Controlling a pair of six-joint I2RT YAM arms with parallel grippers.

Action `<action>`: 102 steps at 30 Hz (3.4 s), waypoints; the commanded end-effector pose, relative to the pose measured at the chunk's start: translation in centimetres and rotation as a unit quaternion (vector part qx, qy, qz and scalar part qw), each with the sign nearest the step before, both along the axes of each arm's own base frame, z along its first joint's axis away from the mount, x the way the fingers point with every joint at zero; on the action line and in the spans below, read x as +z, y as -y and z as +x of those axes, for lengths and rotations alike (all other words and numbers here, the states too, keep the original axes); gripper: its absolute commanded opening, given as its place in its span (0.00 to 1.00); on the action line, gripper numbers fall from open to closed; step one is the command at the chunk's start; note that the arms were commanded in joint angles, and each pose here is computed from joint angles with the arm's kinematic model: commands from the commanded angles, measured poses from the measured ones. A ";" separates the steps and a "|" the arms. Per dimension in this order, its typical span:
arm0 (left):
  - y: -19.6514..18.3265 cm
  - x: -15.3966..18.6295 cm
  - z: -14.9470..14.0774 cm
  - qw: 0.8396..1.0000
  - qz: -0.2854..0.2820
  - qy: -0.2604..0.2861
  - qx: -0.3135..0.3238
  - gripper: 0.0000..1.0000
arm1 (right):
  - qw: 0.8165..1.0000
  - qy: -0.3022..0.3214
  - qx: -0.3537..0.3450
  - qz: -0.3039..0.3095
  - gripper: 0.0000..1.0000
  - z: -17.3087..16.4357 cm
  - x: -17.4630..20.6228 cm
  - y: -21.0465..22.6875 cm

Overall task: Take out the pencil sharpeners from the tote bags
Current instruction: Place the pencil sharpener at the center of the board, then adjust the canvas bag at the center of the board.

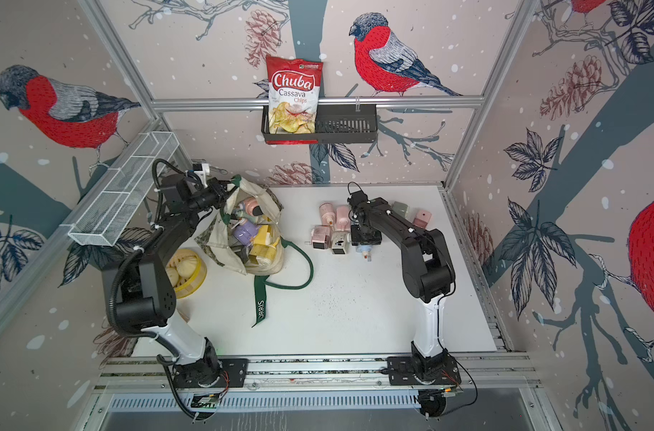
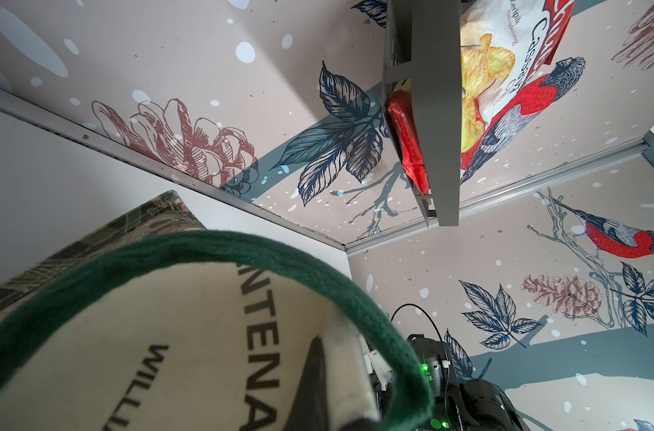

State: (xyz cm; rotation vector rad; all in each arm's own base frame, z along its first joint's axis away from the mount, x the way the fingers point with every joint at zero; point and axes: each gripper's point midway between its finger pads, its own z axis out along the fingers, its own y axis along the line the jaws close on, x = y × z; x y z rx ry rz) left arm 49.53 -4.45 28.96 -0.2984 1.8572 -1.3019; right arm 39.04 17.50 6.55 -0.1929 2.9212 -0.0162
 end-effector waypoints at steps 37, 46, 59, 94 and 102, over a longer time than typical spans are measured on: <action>0.2 2.8 -0.2 0.998 0.014 0.067 -0.015 0.00 | 0.971 0.226 0.065 0.037 0.86 -0.1 13.6 -5.7; 0.2 2.6 -0.1 0.998 0.015 0.064 -0.015 0.00 | 0.906 0.294 0.210 0.221 0.83 -5.0 17.2 -17.6; 0.2 2.5 -0.1 0.998 0.015 0.064 -0.015 0.00 | 0.874 0.293 0.285 0.262 0.88 -1.9 13.3 -29.3; 0.8 2.4 -0.1 0.998 0.012 0.064 -0.027 0.00 | 0.871 0.266 0.278 0.304 0.28 -7.6 9.8 -28.6; 1.0 2.3 0.0 0.998 0.014 0.062 -0.029 0.00 | 0.863 0.308 0.254 0.309 0.71 -7.0 15.1 -27.7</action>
